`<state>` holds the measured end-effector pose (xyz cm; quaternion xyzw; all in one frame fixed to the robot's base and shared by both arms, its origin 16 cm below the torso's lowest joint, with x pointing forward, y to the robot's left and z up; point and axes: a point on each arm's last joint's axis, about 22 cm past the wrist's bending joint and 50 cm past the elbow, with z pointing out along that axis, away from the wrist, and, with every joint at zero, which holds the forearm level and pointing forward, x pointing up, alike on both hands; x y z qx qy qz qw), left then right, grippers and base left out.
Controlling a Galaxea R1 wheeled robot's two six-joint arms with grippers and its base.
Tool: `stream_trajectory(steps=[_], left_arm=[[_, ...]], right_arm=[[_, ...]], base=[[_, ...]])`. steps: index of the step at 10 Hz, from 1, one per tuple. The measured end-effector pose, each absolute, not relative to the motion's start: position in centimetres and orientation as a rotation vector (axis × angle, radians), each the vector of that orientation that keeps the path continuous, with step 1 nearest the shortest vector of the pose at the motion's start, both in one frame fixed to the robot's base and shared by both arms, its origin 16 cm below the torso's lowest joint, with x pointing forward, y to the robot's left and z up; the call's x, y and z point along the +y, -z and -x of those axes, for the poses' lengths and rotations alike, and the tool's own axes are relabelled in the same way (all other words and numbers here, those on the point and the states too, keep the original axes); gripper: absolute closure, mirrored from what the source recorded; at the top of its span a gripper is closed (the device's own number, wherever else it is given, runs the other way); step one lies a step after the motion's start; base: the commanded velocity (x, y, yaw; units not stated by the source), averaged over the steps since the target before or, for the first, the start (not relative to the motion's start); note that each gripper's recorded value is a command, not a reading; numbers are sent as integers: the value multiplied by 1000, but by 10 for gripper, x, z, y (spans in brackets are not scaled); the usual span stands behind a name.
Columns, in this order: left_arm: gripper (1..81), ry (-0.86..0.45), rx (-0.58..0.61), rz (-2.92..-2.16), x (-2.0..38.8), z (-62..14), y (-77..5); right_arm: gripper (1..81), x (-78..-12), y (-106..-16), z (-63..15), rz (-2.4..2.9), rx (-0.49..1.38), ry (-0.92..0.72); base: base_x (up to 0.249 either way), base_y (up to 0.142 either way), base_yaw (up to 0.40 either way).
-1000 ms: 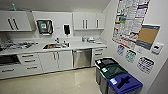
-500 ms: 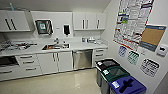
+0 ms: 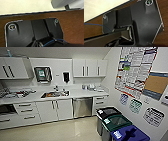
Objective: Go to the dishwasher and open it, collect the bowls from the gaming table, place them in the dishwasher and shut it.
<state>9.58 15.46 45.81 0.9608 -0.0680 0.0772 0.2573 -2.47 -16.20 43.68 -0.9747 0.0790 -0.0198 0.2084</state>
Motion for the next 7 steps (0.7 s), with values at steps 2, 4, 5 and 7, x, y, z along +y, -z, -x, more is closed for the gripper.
stream_trajectory(steps=[2, 4, 5, 7], left_arm=[[10, -209, -185, -2606, 155, -96, -458], [10, -209, -185, -2606, 154, -96, -458], [10, -209, -184, -2606, 155, -96, -458], [10, -208, -185, -2606, 155, -95, -458]], right_arm=[[10, -162, -437, 25, 2712, 220, 55], [10, -162, -437, 25, 2712, 220, 55], [10, -161, -437, 25, 2711, 220, 55], [10, -160, -437, 24, 2710, 220, 55]], base=[[93, 0, 0], [92, 0, 0], [88, 0, 0], [87, 0, 0]])
